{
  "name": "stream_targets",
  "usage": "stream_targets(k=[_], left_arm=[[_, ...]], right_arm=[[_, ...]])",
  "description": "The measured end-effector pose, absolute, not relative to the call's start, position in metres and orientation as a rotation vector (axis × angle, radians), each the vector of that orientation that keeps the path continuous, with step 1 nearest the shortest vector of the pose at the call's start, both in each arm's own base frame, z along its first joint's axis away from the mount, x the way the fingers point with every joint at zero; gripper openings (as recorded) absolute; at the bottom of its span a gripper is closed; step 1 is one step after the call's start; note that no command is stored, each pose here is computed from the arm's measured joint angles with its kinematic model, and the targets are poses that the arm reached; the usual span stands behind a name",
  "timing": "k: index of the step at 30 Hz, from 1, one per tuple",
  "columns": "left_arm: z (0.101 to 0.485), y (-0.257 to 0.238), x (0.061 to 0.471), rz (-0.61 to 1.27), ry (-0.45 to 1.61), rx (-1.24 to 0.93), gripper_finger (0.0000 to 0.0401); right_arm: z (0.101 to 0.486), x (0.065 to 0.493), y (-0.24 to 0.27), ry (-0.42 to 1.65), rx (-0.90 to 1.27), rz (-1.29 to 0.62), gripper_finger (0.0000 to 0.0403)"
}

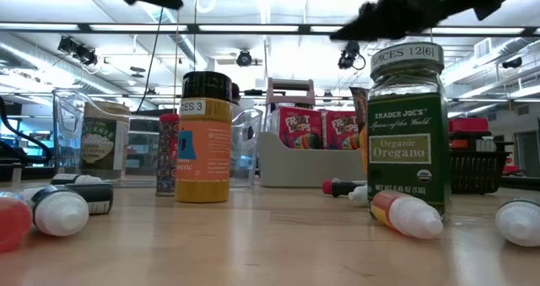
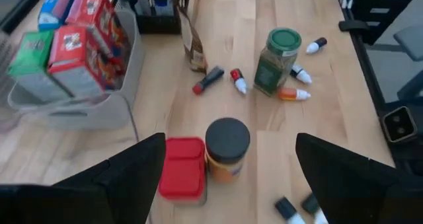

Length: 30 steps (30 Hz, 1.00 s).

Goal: Pick & Place Kitchen Items
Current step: Put the orange seasoning bottle into the transparent bin

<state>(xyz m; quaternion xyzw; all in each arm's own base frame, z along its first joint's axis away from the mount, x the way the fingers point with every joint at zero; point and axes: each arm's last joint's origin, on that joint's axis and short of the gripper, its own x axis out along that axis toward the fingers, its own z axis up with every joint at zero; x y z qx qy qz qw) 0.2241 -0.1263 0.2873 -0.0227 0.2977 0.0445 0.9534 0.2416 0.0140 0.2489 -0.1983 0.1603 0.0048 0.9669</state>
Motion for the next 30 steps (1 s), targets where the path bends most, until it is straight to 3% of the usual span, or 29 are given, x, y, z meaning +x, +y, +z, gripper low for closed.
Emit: stream_targets(k=[4,9,14,19,25,30], left_arm=[[0.277,-0.127,0.227,0.06,0.532,0.015,0.0345],[0.269,-0.13,0.231,-0.028,0.42,0.084,0.0345],[0.261,-0.13,0.23,-0.042,0.409,0.112,0.0345],[0.258,-0.124,0.228,-0.029,0.415,0.119,0.0345],[0.29,-0.108,0.209,-0.057,0.3,0.146,0.0345],[0.319,-0.086,0.184,-0.048,0.186,0.096,0.0345]], right_arm=[[0.261,0.252,0.015,0.151,-0.387,-0.015,0.0165],[0.266,0.258,0.021,0.016,-0.363,0.134,0.0165],[0.249,0.272,0.028,0.037,-0.249,0.272,0.0172],[0.222,0.292,0.035,0.075,-0.169,0.302,0.0211],[0.207,0.324,0.05,0.144,-0.084,0.343,0.0267],[0.2,0.357,0.065,0.226,-0.08,0.372,0.0289]])
